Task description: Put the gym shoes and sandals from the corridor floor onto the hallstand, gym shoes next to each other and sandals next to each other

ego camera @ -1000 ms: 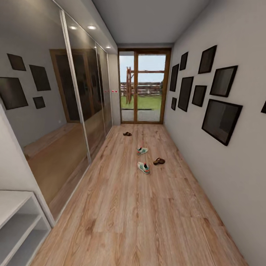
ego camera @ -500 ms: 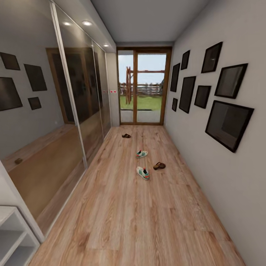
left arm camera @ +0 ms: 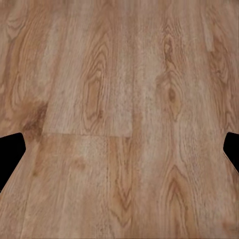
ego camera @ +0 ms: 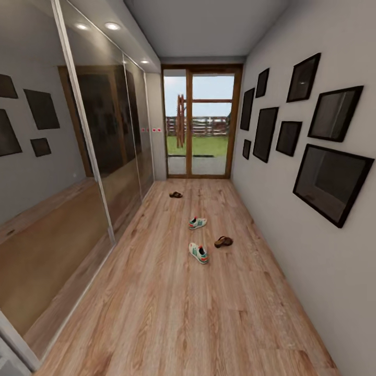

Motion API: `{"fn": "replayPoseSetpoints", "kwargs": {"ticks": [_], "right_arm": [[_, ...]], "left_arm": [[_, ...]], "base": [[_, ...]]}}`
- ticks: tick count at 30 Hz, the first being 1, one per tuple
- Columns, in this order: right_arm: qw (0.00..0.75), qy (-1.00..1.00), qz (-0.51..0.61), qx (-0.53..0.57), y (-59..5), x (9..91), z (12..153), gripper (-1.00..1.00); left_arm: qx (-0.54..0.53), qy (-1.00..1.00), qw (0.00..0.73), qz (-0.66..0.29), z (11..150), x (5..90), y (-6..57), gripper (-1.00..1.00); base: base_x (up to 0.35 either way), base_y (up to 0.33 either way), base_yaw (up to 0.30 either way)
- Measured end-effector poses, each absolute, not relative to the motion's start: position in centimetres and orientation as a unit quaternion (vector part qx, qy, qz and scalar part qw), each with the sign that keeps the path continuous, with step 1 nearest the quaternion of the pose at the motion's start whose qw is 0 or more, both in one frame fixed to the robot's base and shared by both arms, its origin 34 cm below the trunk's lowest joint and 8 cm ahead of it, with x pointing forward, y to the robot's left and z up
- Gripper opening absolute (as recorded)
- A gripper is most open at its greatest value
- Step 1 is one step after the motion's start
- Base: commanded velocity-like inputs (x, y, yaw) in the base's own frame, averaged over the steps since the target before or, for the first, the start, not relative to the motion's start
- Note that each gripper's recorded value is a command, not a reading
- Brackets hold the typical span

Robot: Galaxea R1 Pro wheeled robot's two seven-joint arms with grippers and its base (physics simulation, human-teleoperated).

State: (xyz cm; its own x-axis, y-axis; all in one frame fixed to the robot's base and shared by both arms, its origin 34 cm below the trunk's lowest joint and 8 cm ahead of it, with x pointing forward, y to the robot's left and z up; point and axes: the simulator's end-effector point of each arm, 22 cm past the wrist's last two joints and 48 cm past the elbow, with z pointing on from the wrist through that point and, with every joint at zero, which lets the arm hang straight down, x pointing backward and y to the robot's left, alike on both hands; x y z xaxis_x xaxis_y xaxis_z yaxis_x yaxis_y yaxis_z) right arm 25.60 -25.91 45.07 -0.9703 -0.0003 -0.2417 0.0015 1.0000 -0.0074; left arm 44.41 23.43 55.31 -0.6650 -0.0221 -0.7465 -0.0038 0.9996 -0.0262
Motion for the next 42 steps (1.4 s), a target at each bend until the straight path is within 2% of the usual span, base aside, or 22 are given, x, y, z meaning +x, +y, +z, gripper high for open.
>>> {"fn": "replayPoseSetpoints", "kwargs": {"ticks": [30, 42], "right_arm": [[0.124, 0.992, -0.002, 0.0, -25.62, 25.78, 45.11, 1.0], [0.124, 0.992, -0.002, 0.0, -25.6, 25.79, 45.11, 1.0]], "left_arm": [[-0.007, 0.912, 0.409, -0.011, 55.31, 44.41, 23.43, 1.0], [-0.007, 0.913, 0.409, -0.011, 55.28, 44.37, 23.44, 1.0]], "base": [[0.348, -0.139, 0.001], [0.348, -0.141, 0.207]]}}
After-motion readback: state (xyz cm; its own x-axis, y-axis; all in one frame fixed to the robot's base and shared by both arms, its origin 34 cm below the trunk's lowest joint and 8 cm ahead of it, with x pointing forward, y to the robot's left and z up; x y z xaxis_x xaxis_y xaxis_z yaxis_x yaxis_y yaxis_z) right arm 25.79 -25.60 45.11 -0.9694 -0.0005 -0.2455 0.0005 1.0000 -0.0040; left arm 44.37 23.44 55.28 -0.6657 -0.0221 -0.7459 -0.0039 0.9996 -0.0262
